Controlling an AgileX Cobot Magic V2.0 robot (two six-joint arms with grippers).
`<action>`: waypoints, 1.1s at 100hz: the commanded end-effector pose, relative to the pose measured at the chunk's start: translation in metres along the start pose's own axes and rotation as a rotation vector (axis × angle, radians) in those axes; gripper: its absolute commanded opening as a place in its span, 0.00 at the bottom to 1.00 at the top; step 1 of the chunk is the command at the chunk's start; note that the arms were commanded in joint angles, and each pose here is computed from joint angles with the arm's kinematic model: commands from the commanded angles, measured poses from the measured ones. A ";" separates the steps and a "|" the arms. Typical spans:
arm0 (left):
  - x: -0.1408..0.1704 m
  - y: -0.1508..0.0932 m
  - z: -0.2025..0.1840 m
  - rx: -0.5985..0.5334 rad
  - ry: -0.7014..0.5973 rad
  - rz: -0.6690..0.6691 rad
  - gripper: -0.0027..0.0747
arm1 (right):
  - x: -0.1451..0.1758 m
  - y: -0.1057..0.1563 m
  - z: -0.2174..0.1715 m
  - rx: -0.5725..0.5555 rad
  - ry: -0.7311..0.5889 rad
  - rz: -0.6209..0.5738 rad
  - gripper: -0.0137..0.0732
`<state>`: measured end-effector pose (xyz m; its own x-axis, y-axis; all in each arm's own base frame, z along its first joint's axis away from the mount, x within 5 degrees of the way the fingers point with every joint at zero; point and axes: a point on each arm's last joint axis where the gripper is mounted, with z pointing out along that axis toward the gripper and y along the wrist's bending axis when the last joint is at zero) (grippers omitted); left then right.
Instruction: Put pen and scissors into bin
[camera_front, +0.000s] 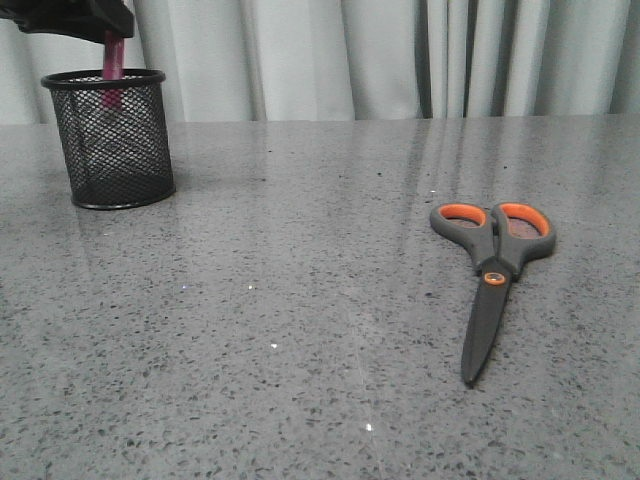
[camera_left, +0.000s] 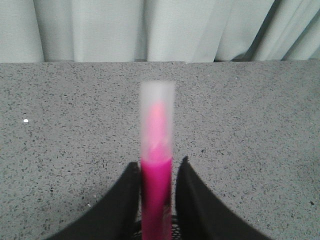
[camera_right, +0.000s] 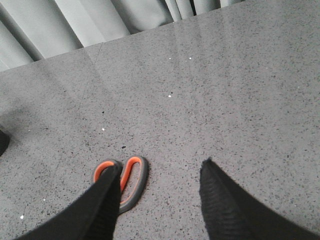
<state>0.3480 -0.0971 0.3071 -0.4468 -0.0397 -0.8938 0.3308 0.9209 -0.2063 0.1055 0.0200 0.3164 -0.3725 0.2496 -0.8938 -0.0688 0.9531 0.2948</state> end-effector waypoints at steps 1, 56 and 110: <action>-0.018 -0.007 -0.013 0.008 -0.071 -0.003 0.44 | -0.017 0.006 -0.003 -0.033 -0.093 -0.010 0.54; -0.075 -0.066 -0.196 0.209 -0.425 0.228 0.50 | -0.102 0.068 -0.003 -0.244 -0.080 -0.188 0.53; -0.051 -0.100 -0.298 0.381 -0.583 0.370 0.48 | -0.038 0.124 0.119 -0.031 0.699 -0.272 0.56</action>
<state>0.0989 -0.0730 0.4847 0.1905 -0.0079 -0.9817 0.6742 0.7279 0.1249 0.2209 0.1539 0.3328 -0.8516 -0.2070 -0.4816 -0.3003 0.9457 0.1246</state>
